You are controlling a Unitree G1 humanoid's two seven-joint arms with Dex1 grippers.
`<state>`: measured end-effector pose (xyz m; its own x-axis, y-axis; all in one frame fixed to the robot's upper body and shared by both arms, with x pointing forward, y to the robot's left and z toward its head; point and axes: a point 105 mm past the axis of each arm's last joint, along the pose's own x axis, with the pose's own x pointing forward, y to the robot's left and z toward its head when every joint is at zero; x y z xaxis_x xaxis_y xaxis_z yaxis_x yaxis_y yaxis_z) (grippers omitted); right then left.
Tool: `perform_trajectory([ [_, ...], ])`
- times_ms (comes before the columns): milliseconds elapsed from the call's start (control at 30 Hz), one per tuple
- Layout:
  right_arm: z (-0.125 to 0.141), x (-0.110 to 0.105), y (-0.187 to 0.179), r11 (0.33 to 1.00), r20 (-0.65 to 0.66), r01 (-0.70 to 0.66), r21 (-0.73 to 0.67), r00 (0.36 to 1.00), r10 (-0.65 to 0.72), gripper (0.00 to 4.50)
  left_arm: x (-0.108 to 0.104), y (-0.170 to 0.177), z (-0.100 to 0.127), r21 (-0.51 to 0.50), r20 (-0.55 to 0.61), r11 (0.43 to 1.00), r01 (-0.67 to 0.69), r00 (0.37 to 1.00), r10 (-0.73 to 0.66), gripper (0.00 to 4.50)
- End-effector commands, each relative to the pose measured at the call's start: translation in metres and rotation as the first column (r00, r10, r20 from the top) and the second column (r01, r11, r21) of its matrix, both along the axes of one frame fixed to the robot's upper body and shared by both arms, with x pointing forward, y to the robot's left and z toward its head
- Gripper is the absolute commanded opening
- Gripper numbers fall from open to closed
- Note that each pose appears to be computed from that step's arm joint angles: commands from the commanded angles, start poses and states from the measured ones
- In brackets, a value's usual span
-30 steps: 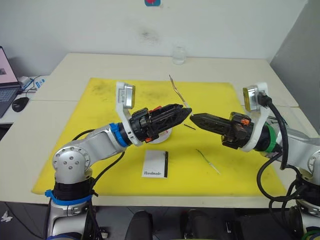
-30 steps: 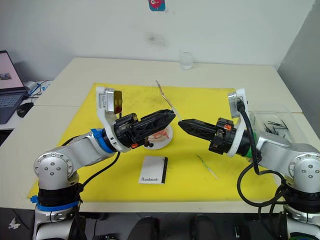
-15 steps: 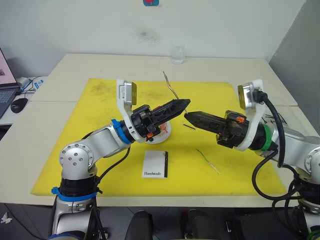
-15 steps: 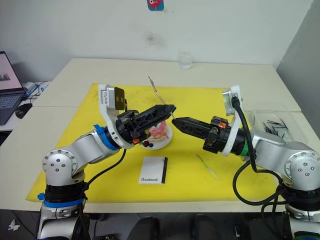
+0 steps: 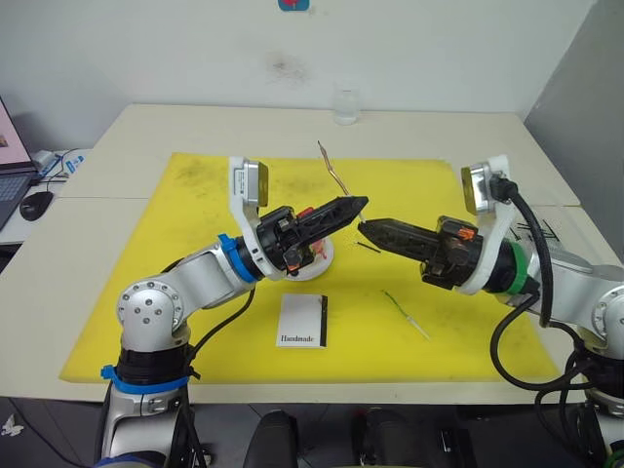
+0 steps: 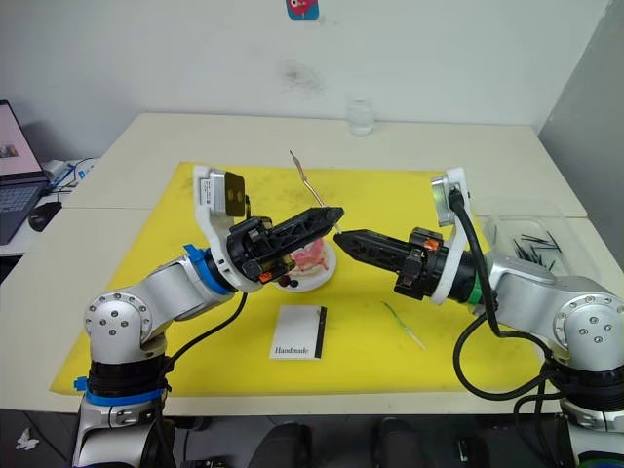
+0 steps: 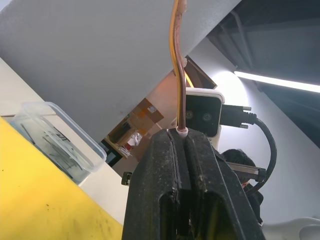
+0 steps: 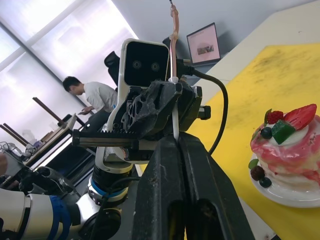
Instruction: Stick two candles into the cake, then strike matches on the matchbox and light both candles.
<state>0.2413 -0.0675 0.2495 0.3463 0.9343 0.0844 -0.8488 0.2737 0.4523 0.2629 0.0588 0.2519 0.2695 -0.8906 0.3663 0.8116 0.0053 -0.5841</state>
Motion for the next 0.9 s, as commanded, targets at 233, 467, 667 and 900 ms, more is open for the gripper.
perform_trajectory([
  [233, -0.010, -0.006, -0.007, 0.975, 0.145, -0.006, -0.222, 0.989, 0.039, 2.78, -0.001, 0.020, 0.028, 0.104, 0.247, 0.985, -0.137, 0.963, 0.108, 0.00],
  [467, -0.020, 0.007, 0.000, 0.880, 0.416, 0.095, -0.465, 0.901, 0.123, 4.47, 0.028, 0.084, 0.020, 0.389, 0.479, 0.814, -0.430, 0.850, 0.220, 0.00],
  [667, -0.024, 0.022, 0.016, 0.868, 0.499, 0.122, -0.482, 0.852, 0.158, 4.47, 0.046, 0.109, -0.006, 0.489, 0.542, 0.721, -0.490, 0.819, 0.189, 0.00],
  [900, -0.029, 0.025, 0.027, 0.863, 0.536, 0.119, -0.491, 0.822, 0.192, 4.47, 0.066, 0.112, -0.022, 0.471, 0.609, 0.680, -0.562, 0.765, 0.210, 0.00],
])
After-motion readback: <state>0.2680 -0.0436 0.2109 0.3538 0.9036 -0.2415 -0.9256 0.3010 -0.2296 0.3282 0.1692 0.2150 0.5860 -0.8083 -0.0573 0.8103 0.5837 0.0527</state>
